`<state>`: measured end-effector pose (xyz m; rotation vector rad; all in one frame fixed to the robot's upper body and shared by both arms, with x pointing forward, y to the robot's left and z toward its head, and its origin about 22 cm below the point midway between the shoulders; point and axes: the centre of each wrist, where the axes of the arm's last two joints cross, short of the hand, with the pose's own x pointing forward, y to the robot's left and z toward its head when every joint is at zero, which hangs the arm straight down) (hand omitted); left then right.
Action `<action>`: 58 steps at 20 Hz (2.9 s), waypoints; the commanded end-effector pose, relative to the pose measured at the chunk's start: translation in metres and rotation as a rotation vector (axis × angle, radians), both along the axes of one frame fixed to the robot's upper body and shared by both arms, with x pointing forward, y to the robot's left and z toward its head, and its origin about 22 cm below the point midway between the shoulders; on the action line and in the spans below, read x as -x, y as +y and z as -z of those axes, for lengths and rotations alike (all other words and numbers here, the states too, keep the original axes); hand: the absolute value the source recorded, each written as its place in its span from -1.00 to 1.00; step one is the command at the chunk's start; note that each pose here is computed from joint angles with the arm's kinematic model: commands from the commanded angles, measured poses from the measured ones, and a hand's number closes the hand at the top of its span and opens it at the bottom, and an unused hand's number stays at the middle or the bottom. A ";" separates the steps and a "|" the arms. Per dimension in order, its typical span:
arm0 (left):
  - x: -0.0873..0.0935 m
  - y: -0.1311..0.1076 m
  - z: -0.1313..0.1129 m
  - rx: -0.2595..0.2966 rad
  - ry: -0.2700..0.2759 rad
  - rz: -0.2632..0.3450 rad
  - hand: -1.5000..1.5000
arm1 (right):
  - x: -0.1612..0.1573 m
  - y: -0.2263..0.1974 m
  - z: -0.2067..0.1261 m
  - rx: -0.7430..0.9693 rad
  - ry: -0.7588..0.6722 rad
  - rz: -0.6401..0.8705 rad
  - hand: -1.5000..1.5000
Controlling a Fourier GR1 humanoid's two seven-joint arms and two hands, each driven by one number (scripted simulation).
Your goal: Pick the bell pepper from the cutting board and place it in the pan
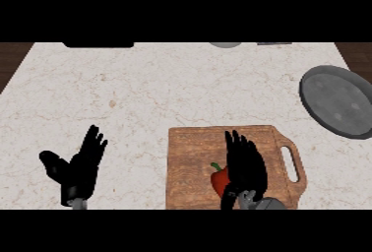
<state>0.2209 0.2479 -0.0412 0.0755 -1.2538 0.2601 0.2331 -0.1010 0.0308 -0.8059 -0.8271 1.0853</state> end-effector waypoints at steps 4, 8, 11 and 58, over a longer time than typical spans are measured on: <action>0.003 0.014 0.003 0.021 0.027 0.001 0.00 | 0.001 -0.002 0.027 -0.012 -0.073 -0.140 1.00; -0.008 0.011 -0.013 0.012 0.038 0.009 0.00 | -0.009 -0.004 0.021 -0.010 -0.099 -0.142 1.00; -0.005 0.006 -0.006 0.011 0.024 -0.018 0.00 | -0.002 0.007 0.032 -0.008 -0.096 -0.143 1.00; 0.002 -0.004 0.004 0.002 0.011 0.022 0.00 | -0.094 -0.273 -0.091 -0.185 -0.815 -0.217 1.00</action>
